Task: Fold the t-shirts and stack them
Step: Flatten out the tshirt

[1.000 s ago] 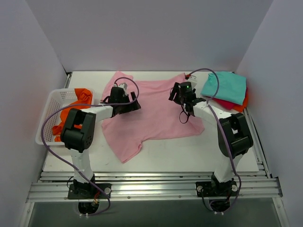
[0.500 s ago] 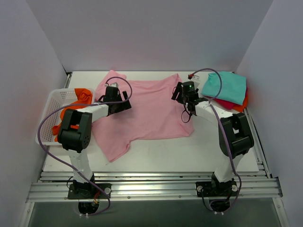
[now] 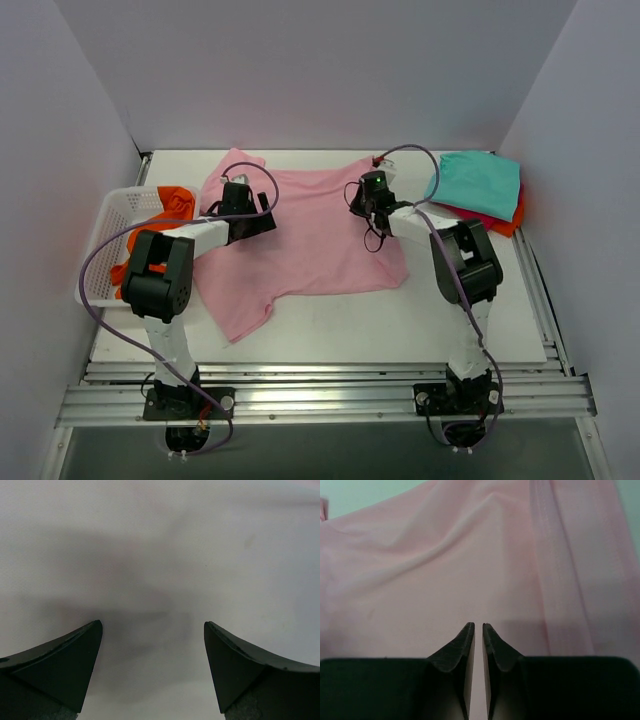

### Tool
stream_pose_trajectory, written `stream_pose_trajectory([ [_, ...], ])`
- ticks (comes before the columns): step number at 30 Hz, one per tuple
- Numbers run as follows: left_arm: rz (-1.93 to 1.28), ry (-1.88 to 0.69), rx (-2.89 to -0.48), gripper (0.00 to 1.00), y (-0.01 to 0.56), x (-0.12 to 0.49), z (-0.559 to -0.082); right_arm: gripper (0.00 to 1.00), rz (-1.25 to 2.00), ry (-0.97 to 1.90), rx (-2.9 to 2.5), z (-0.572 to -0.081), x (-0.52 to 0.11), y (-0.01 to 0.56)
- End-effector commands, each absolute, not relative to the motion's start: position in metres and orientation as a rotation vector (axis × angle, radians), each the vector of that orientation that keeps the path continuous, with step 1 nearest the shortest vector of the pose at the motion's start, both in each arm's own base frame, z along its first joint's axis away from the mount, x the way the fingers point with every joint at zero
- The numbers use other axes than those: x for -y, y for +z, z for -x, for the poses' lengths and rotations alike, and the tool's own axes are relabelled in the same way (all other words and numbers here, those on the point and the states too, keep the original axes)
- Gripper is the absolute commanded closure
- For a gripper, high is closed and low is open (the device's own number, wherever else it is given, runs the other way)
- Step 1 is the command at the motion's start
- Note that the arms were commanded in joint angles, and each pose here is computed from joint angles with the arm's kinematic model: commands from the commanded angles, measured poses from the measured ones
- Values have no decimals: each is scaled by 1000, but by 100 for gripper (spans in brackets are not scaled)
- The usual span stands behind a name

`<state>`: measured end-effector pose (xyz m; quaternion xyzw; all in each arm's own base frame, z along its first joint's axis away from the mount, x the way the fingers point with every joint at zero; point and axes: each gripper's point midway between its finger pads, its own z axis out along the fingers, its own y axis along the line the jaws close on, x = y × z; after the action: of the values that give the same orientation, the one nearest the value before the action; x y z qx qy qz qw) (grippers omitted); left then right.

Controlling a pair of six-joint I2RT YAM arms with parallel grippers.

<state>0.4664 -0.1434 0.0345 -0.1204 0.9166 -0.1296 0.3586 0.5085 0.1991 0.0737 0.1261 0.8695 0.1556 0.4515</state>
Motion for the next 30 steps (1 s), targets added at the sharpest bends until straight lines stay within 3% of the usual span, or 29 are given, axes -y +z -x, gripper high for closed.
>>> stream_pose_trajectory([
  [1,330,-267,-2469,7,13,129,-440,93,-285,471,-2143,-520,-229,72],
  [12,328,-268,-2468,7,13,129,-440,98,-311,398,-2213,-526,-210,31],
  [30,331,-260,-2464,7,13,128,-442,98,-531,169,-2231,-521,-73,16],
])
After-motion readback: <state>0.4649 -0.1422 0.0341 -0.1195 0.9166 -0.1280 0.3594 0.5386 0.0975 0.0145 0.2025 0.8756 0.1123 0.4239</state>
